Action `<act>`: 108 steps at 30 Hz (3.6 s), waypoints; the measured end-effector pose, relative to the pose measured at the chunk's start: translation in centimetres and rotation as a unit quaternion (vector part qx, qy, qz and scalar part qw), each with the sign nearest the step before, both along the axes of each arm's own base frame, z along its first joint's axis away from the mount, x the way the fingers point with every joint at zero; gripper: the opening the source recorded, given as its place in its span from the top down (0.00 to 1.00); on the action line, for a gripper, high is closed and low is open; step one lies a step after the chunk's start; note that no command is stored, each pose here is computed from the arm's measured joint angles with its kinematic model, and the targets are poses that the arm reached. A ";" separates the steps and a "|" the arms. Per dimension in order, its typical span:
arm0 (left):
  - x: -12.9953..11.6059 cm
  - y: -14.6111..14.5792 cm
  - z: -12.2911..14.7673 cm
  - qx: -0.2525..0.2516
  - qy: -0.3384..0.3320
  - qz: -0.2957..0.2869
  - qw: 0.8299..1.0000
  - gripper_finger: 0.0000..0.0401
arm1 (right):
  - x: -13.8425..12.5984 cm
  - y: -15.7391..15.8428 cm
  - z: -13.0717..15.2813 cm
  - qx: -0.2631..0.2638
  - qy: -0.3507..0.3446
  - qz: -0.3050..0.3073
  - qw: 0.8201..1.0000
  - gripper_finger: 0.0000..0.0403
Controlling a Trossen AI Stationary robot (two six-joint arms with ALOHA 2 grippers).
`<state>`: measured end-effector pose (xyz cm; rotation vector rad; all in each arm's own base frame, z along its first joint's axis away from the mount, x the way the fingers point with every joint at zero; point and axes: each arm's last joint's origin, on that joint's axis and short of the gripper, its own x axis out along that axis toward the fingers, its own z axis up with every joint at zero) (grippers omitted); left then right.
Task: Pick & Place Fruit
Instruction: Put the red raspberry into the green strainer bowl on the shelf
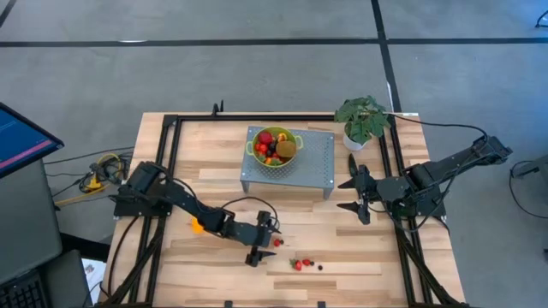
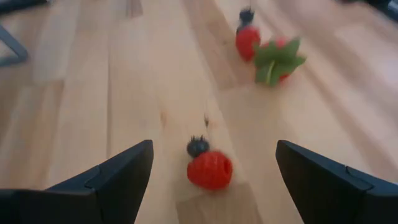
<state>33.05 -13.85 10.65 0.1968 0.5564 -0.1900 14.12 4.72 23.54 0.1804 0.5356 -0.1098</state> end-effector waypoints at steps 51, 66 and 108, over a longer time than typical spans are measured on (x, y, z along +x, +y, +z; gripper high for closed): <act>0.6 0.7 -2.7 -0.061 0.014 0.053 0.997 0.71 | 0.0 0.0 0.0 0.000 0.000 0.000 1.000 0.25; 0.4 2.7 7.8 -0.086 -0.137 0.049 0.986 0.70 | 0.0 0.0 0.0 0.000 0.000 0.000 1.000 0.25; -3.6 20.7 16.9 -0.022 -0.218 0.324 0.920 0.68 | 0.0 0.0 0.0 0.000 0.000 0.000 1.000 0.25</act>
